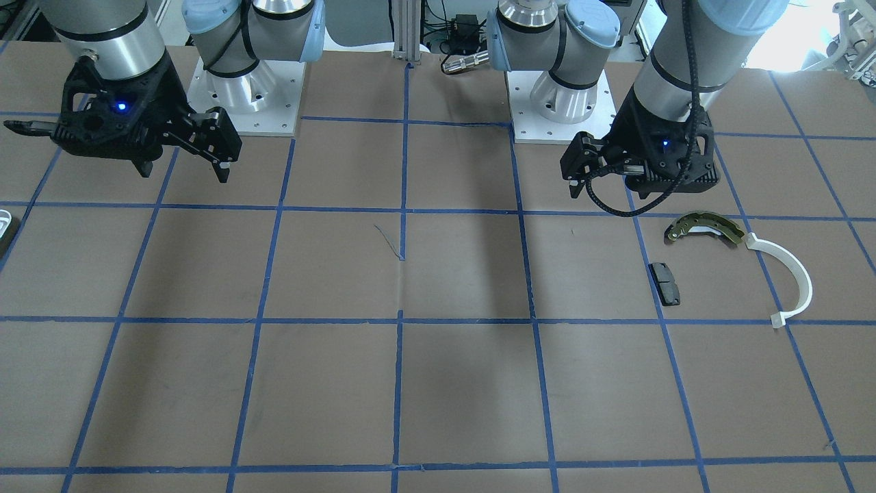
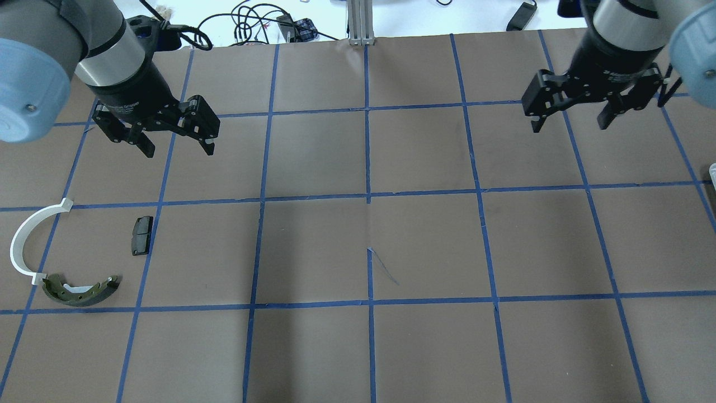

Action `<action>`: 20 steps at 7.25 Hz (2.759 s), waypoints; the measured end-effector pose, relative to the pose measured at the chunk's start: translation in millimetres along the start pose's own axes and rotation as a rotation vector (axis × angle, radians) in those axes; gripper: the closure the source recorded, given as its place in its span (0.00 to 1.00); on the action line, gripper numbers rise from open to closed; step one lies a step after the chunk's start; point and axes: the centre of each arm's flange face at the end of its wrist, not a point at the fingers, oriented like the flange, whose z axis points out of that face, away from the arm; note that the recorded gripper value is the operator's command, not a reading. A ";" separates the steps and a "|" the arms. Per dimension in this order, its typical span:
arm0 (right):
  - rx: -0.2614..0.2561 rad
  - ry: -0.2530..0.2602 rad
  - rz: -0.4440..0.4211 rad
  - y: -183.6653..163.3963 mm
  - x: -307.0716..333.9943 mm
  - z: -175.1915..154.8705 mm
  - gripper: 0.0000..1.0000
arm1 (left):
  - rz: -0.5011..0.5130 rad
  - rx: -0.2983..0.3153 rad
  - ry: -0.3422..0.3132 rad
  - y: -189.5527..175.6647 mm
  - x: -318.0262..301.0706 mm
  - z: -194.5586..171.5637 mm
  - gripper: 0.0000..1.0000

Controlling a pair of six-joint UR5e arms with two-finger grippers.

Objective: Place bearing gear from tray to pile

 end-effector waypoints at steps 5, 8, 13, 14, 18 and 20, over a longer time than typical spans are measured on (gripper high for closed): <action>-0.073 -0.030 -0.085 -24.2 248.7 77.7 0.00 | 0.000 0.001 0.000 0.4 0.0 -0.5 0.00; -0.053 -0.027 -0.170 -17.0 387.2 160.6 0.00 | 0.000 0.004 0.000 2.0 0.1 -2.3 0.00; -0.027 -0.018 -0.353 -10.0 492.5 263.4 0.00 | -0.001 0.015 0.000 3.9 -0.5 -6.5 0.00; -0.032 -0.030 -0.360 -7.8 502.3 275.5 0.00 | -0.001 0.015 0.000 3.9 -0.2 -6.6 0.00; -0.029 -0.030 -0.324 -2.6 508.8 312.2 0.00 | 0.000 0.007 0.000 5.6 0.3 -5.7 0.00; -0.030 -0.030 -0.319 -1.6 507.7 315.2 0.00 | 0.000 -0.002 0.000 8.4 0.4 0.2 0.00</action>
